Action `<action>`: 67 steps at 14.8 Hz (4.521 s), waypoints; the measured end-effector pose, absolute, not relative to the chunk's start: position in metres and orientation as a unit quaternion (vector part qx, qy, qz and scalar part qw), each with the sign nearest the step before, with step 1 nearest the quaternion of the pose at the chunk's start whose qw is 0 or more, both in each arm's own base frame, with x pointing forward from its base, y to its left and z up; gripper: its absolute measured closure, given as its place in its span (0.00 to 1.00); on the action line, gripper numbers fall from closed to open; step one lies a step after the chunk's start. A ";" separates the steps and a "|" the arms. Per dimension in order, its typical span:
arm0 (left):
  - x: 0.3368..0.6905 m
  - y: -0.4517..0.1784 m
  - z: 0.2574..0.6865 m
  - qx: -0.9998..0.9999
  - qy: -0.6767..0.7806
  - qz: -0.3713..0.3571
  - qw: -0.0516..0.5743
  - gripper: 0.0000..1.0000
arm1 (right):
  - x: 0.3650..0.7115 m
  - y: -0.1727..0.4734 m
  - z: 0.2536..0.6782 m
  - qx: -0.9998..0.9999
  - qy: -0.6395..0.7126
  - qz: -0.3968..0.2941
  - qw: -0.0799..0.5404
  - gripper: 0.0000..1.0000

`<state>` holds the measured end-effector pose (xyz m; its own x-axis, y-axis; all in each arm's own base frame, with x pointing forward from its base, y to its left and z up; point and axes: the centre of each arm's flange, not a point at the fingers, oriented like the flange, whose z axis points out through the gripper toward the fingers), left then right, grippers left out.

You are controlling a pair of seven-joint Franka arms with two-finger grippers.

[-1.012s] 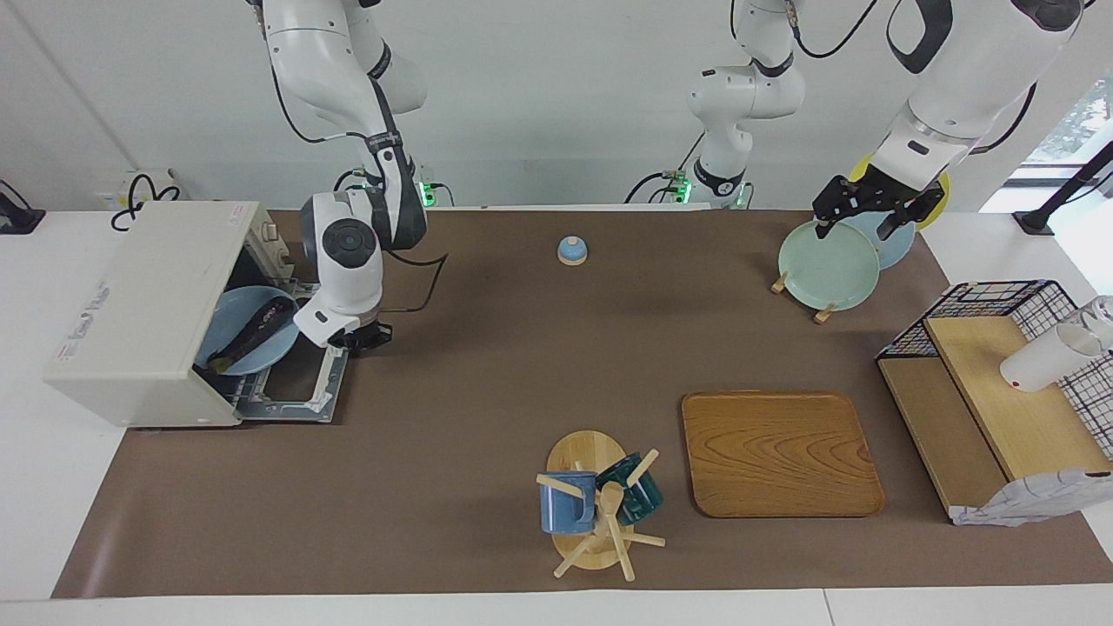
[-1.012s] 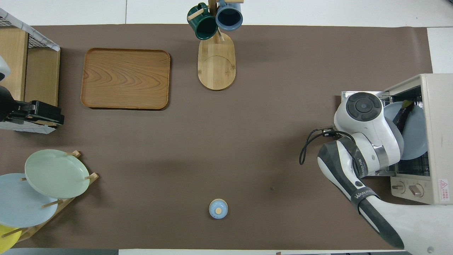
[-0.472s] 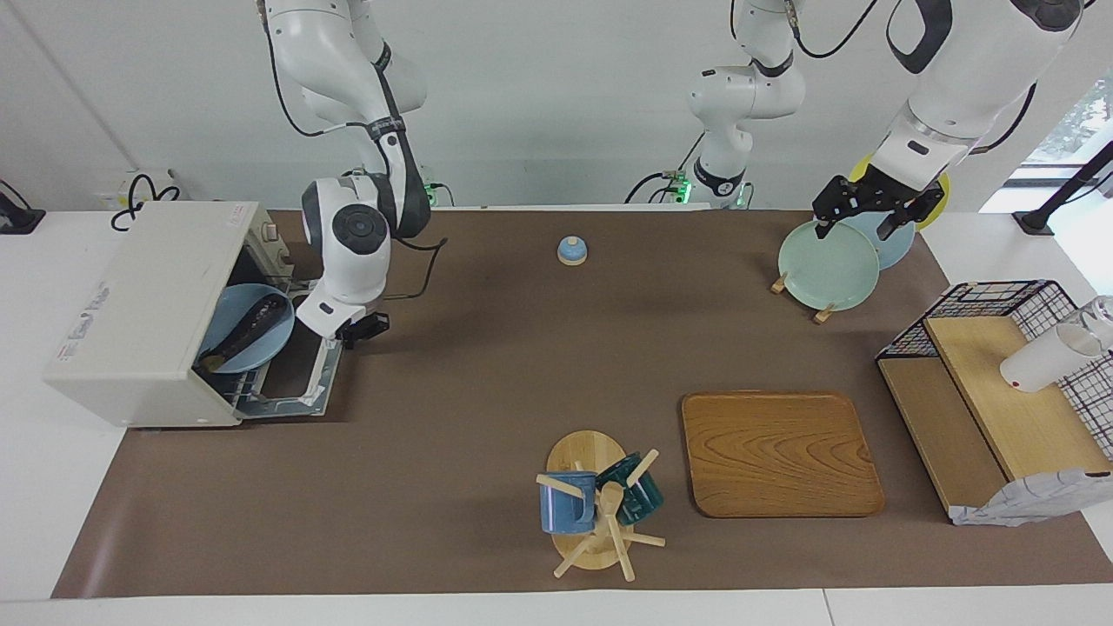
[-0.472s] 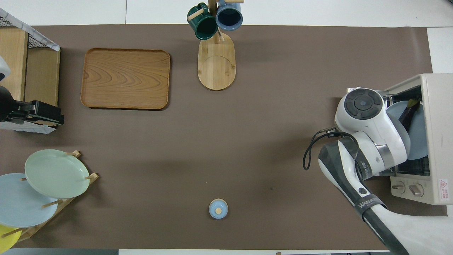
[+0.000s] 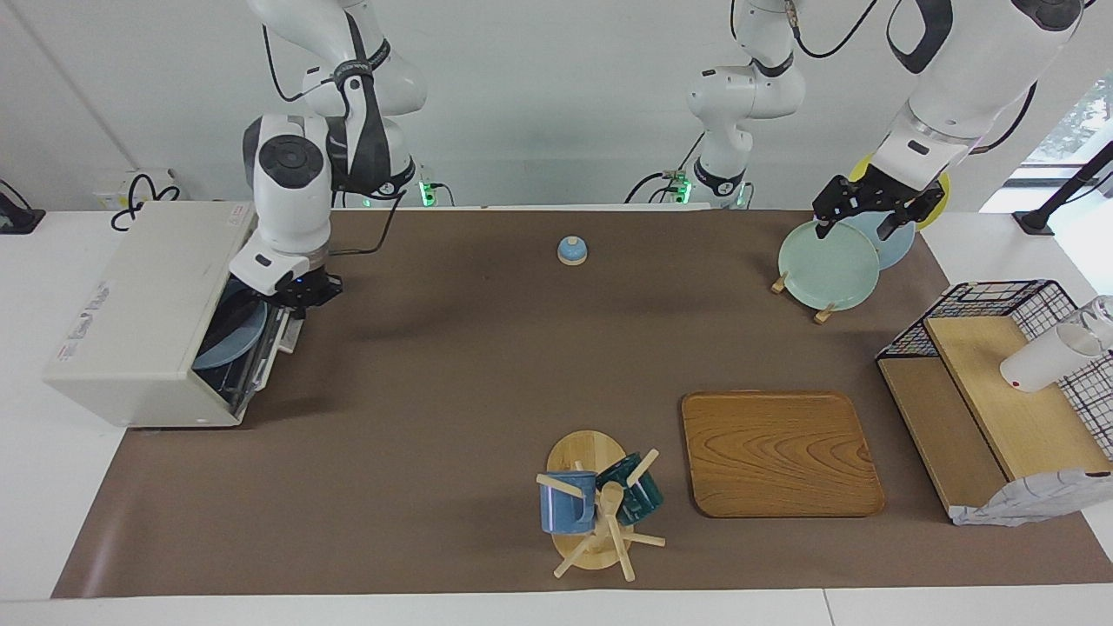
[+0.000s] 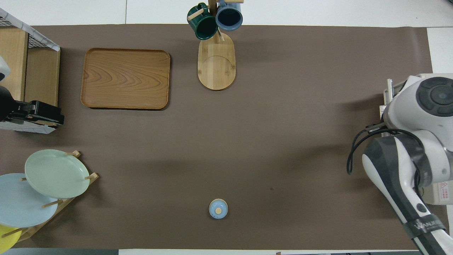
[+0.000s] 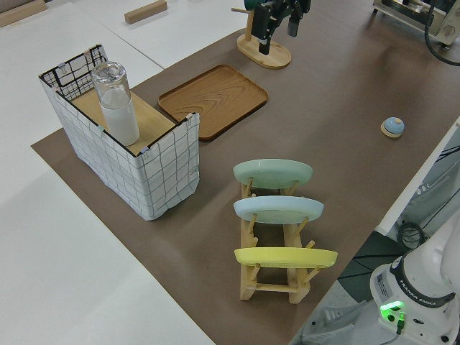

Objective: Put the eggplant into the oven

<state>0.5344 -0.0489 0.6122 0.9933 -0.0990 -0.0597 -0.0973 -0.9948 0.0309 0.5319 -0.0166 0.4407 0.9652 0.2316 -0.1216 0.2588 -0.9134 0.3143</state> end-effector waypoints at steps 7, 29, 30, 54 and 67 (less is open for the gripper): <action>0.534 -0.049 0.612 0.998 -0.049 -0.031 0.014 0.00 | 0.530 -0.062 0.470 0.984 0.091 -0.044 0.144 0.99; 0.534 -0.049 0.612 0.998 -0.049 -0.031 0.014 0.00 | 0.532 -0.027 0.612 0.997 0.050 -0.062 0.022 0.00; 0.534 -0.049 0.612 0.998 -0.049 -0.031 0.014 0.00 | 0.534 -0.023 0.614 0.997 0.050 -0.062 0.022 0.00; 0.534 -0.049 0.612 0.998 -0.049 -0.031 0.014 0.00 | 0.546 -0.003 0.623 0.997 0.051 -0.059 0.025 0.00; 0.534 -0.049 0.612 0.998 -0.049 -0.031 0.014 0.00 | 0.546 -0.007 0.623 0.997 0.047 -0.057 0.025 0.00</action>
<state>0.5344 -0.0489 0.6122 0.9933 -0.0990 -0.0596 -0.0973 -0.9948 0.0309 0.5465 -0.0067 0.6234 0.9890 0.0918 -0.1159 0.0975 -0.9942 0.0445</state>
